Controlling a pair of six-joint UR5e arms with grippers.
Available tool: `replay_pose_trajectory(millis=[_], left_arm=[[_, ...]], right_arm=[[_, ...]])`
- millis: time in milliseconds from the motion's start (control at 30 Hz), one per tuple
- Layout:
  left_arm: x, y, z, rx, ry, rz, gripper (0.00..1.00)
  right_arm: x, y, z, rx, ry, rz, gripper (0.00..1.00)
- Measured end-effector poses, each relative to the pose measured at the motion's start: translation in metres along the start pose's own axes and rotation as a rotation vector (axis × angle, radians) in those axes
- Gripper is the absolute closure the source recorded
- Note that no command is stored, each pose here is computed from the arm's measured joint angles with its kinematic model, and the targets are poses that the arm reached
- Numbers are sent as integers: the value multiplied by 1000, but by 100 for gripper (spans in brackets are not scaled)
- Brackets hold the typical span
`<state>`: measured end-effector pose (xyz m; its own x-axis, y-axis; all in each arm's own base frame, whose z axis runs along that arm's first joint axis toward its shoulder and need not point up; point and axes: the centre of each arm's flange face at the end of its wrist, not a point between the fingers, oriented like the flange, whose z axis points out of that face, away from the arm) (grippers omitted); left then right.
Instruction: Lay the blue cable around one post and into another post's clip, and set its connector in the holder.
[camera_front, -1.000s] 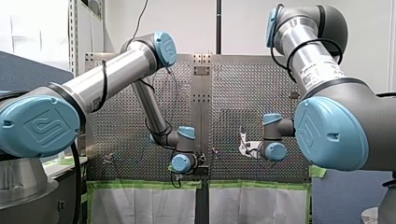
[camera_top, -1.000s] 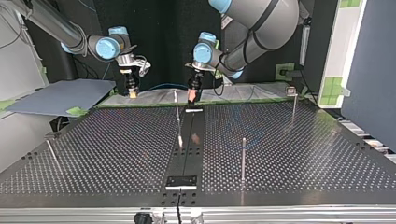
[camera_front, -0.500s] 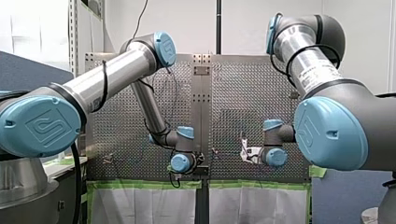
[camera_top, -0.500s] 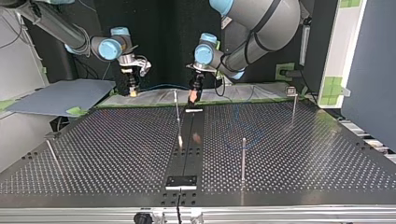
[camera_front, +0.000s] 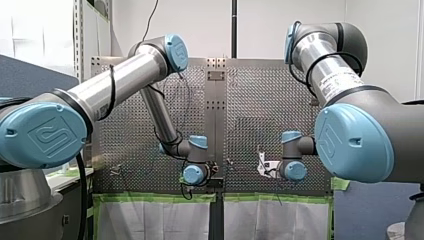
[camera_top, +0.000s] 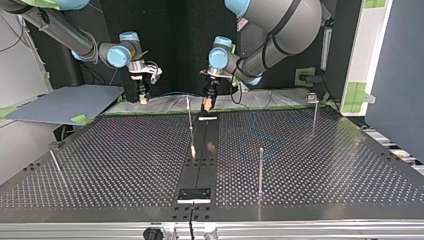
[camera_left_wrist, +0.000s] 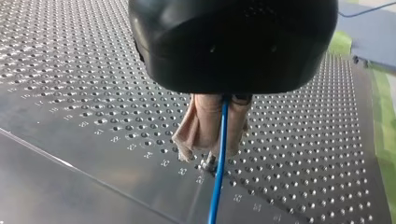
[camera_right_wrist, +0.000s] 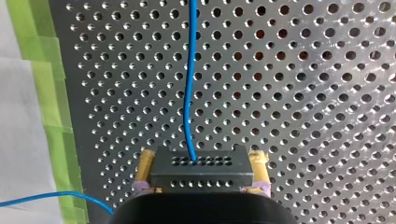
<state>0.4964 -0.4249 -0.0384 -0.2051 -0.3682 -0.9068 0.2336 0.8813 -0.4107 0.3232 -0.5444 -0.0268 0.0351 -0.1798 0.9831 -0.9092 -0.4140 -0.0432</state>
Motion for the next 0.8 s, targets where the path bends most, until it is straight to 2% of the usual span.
replay_pose_trajectory(millis=[200, 367, 800], left_arm=[[0, 0, 1, -15, -19, 37, 100], [6, -2, 5, -13, -14, 52, 100], [2, -4, 16, -9, -26, 51, 100]], right_arm=[[2, 1, 3, -4, 8, -5, 99], [3, 3, 5, -7, 20, -8, 99], [4, 13, 8, -22, 37, -4, 99]])
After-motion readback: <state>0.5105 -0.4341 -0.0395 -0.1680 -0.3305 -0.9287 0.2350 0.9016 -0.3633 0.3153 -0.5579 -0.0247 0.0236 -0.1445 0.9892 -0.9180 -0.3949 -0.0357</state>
